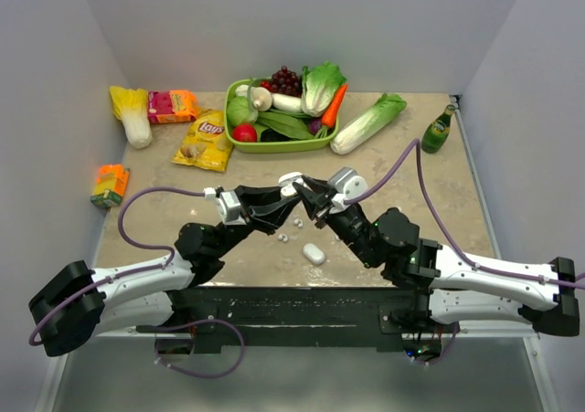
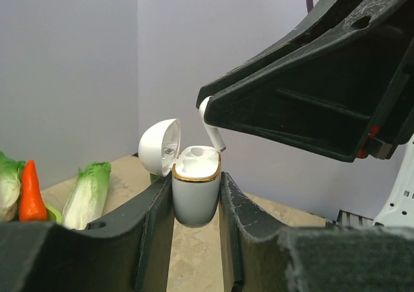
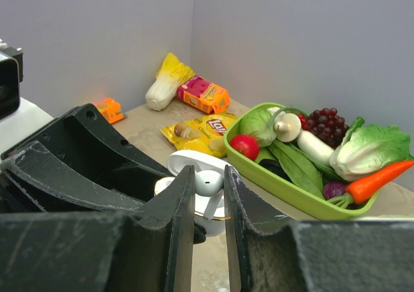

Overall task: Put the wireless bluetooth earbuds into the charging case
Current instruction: Insert the right earbud into the right side groove of the charging case.

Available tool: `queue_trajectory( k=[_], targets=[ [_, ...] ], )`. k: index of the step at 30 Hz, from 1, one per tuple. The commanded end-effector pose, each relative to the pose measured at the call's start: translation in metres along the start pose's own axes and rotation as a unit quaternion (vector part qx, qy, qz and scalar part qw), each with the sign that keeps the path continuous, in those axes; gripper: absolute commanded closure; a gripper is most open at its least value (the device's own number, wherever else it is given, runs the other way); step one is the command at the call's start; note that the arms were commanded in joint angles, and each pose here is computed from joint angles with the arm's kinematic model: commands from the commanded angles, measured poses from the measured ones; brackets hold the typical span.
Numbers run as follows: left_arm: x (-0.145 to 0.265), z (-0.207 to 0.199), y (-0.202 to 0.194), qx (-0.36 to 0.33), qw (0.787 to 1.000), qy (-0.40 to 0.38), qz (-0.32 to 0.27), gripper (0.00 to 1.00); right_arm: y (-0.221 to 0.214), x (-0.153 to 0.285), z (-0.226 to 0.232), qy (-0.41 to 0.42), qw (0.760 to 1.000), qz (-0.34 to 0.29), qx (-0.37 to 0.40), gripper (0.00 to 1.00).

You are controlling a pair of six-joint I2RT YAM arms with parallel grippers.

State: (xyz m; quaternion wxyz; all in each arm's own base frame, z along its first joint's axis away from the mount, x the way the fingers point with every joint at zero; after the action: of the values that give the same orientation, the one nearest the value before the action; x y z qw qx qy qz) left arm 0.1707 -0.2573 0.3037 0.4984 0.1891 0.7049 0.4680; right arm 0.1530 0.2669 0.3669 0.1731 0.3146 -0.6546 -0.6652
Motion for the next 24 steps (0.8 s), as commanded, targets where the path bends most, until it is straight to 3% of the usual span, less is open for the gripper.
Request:
queue_trajectory(
  k=[1,24],
  targets=[
    [-0.005,-0.008,0.021,-0.002,0.998,-0.025,-0.051,1.00,0.013,0.001,-0.009,-0.029,0.999,-0.034,-0.013,1.00],
    [0.001,-0.010,0.028,-0.006,0.997,-0.033,-0.076,1.00,0.003,0.004,-0.008,-0.026,0.999,-0.024,-0.025,1.00]
  ],
)
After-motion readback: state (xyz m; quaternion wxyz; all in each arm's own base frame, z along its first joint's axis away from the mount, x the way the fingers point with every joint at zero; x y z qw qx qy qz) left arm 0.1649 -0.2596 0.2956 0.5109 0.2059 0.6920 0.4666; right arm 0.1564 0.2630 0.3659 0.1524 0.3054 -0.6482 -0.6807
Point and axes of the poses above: each gripper's point midway between its finger pads, its own x axis back along the fingers, its own z axis along the line the jaws close on, y = z × x, the point moved 5 cm from there along x, back along the fingers, and after that the axes turned 1 degree about -x, right-handed, at the moved point
